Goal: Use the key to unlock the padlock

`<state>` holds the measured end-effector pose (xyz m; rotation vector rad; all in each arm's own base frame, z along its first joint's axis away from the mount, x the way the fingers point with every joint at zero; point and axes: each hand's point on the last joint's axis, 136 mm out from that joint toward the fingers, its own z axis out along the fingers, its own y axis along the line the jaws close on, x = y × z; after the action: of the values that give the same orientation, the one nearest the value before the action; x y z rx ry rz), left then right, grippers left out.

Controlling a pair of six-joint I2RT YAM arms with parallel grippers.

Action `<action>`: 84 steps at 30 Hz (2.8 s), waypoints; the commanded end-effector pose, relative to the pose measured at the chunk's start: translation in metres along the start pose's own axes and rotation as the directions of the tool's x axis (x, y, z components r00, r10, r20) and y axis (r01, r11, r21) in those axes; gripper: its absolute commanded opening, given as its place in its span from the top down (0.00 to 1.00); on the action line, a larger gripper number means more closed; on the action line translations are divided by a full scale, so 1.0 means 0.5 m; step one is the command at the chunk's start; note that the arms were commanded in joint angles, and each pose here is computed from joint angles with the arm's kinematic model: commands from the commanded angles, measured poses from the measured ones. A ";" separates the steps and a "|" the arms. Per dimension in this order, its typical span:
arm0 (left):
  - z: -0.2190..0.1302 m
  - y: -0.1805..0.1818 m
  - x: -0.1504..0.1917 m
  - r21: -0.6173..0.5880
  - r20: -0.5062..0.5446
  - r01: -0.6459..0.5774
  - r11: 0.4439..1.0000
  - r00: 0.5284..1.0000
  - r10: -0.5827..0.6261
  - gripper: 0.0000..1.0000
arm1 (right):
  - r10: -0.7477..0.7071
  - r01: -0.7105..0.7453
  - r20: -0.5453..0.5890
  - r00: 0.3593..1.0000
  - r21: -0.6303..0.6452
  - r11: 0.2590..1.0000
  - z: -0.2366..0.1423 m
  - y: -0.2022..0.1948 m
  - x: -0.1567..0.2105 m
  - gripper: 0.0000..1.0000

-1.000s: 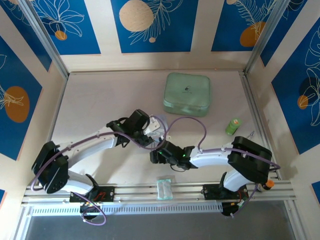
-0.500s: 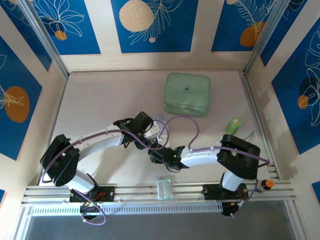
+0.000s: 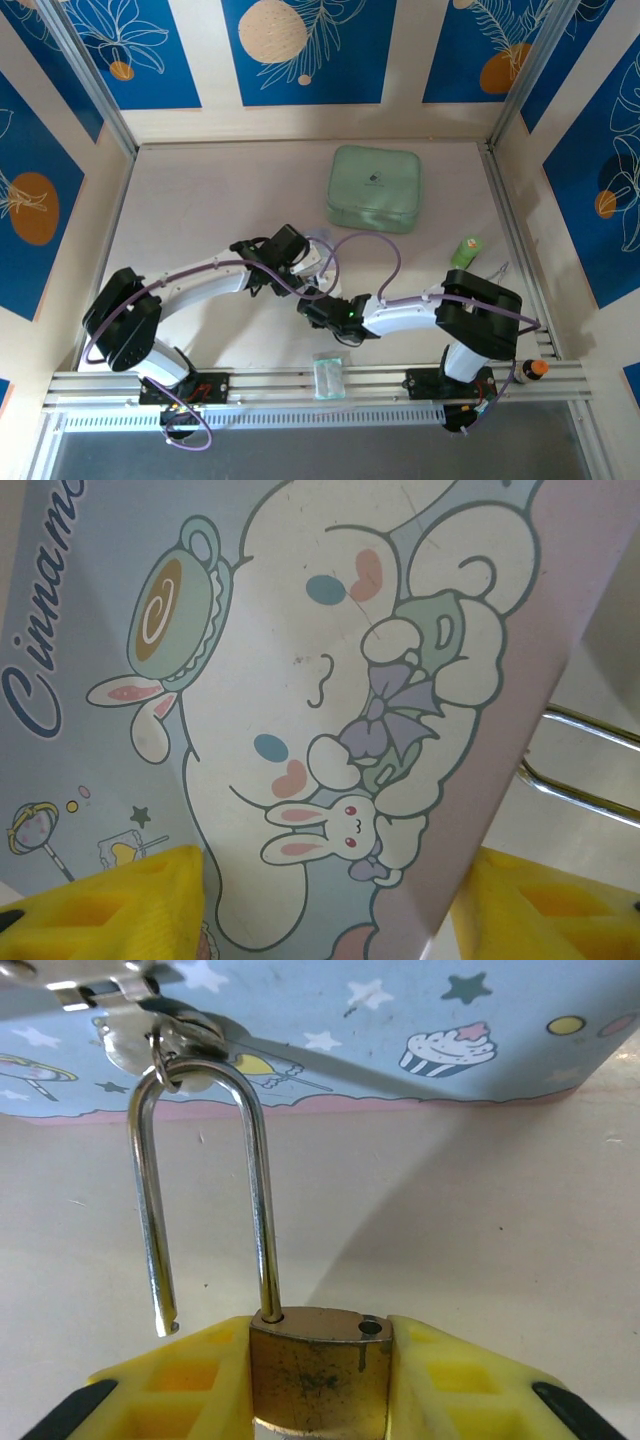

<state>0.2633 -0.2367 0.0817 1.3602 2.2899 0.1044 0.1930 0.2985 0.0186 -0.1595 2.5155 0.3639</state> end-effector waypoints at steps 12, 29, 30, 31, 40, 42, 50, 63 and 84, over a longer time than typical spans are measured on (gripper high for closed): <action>0.008 -0.123 0.063 0.129 -0.221 0.037 0.991 0.975 -0.008 0.49 | 0.202 -0.203 -0.080 0.976 0.002 0.979 0.026 -0.093 0.053 0.74; 0.039 -0.117 0.081 0.043 -0.310 -0.111 0.993 0.943 0.119 0.39 | 0.423 -0.431 -0.084 0.902 -0.114 0.895 0.041 -0.097 0.030 0.75; 0.041 -0.120 0.080 0.048 -0.304 -0.108 0.993 0.945 0.118 0.40 | 0.433 -0.441 -0.083 0.897 -0.118 0.890 0.043 -0.096 0.029 0.75; 0.042 -0.122 0.079 0.053 -0.298 -0.106 0.993 0.947 0.117 0.42 | 0.445 -0.452 -0.082 0.892 -0.121 0.884 0.044 -0.097 0.028 0.75; 0.052 -0.138 0.078 0.094 -0.288 -0.111 0.989 0.948 0.134 0.48 | 0.552 -0.552 -0.063 0.831 -0.210 0.807 0.055 -0.062 -0.006 0.78; 0.053 -0.141 0.080 0.100 -0.288 -0.120 0.988 0.947 0.144 0.49 | 0.573 -0.572 -0.062 0.817 -0.208 0.793 0.058 -0.065 -0.010 0.78; 0.064 -0.161 0.090 0.135 -0.284 -0.161 0.978 0.939 0.194 0.51 | 0.636 -0.632 -0.065 0.769 -0.226 0.741 0.073 -0.063 -0.032 0.78; 0.065 -0.173 0.091 0.165 -0.253 -0.179 0.970 0.943 0.217 0.53 | 0.714 -0.702 -0.015 0.700 -0.204 0.683 0.077 -0.122 -0.068 0.80; 0.072 -0.171 0.095 0.151 -0.254 -0.176 0.973 0.944 0.210 0.55 | 0.774 -0.761 -0.021 0.633 -0.201 0.617 0.082 -0.162 -0.082 0.81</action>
<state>0.2552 -0.2773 0.0756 1.4353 2.1856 0.3038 0.2548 0.2792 0.0273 0.7980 2.3322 1.2368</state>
